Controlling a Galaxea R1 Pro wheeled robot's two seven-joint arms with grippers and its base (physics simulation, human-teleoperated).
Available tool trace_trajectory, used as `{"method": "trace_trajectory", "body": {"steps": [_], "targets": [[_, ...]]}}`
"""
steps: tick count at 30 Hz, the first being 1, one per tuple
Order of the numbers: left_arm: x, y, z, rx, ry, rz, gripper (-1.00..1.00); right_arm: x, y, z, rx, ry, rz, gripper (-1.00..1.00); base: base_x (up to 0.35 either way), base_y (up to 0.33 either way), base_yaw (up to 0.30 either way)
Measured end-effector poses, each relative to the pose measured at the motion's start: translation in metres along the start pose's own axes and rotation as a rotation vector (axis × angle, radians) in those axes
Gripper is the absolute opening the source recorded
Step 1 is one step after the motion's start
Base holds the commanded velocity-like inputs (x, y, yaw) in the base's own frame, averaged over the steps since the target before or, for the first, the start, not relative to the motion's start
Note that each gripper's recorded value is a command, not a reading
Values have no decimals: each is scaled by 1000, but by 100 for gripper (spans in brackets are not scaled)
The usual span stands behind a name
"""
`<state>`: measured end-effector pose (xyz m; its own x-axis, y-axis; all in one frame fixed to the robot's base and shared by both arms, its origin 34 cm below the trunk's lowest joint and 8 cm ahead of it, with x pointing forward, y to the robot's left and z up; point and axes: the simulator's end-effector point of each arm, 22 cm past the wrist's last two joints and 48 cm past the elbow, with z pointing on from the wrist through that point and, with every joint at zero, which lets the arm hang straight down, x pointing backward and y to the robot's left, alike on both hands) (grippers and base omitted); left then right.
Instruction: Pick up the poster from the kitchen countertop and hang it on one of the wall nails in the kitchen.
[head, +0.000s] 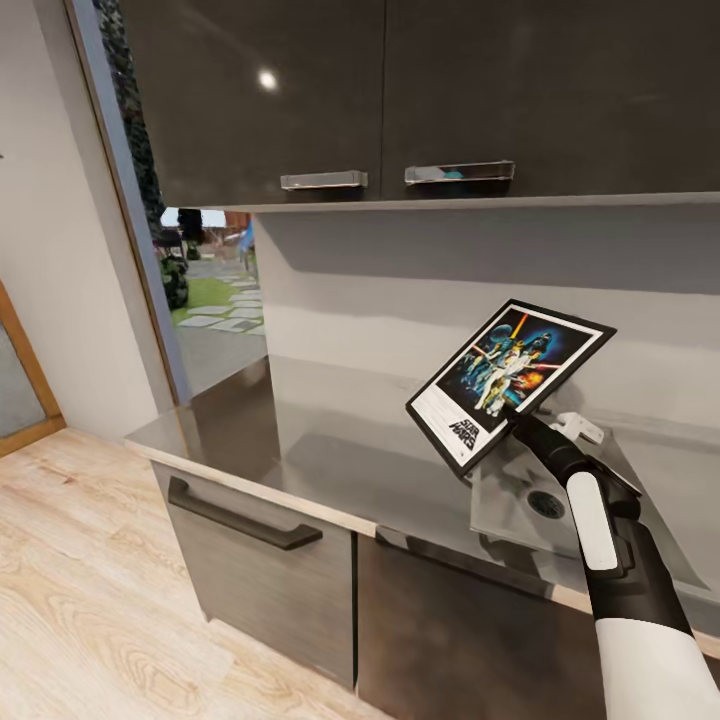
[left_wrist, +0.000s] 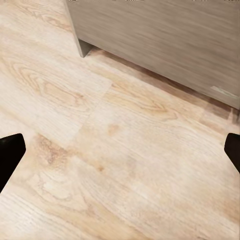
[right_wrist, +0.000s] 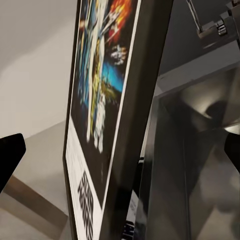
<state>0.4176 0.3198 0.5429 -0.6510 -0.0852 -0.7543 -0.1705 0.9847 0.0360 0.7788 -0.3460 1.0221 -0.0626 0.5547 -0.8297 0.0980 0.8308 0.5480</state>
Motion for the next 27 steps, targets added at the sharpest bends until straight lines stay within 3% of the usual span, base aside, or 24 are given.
{"method": "trace_trajectory", "body": {"steps": [27], "targets": [[0,0,0,0,0,0,100,0,0,0,1,-1,0,100,33,0,0]]}}
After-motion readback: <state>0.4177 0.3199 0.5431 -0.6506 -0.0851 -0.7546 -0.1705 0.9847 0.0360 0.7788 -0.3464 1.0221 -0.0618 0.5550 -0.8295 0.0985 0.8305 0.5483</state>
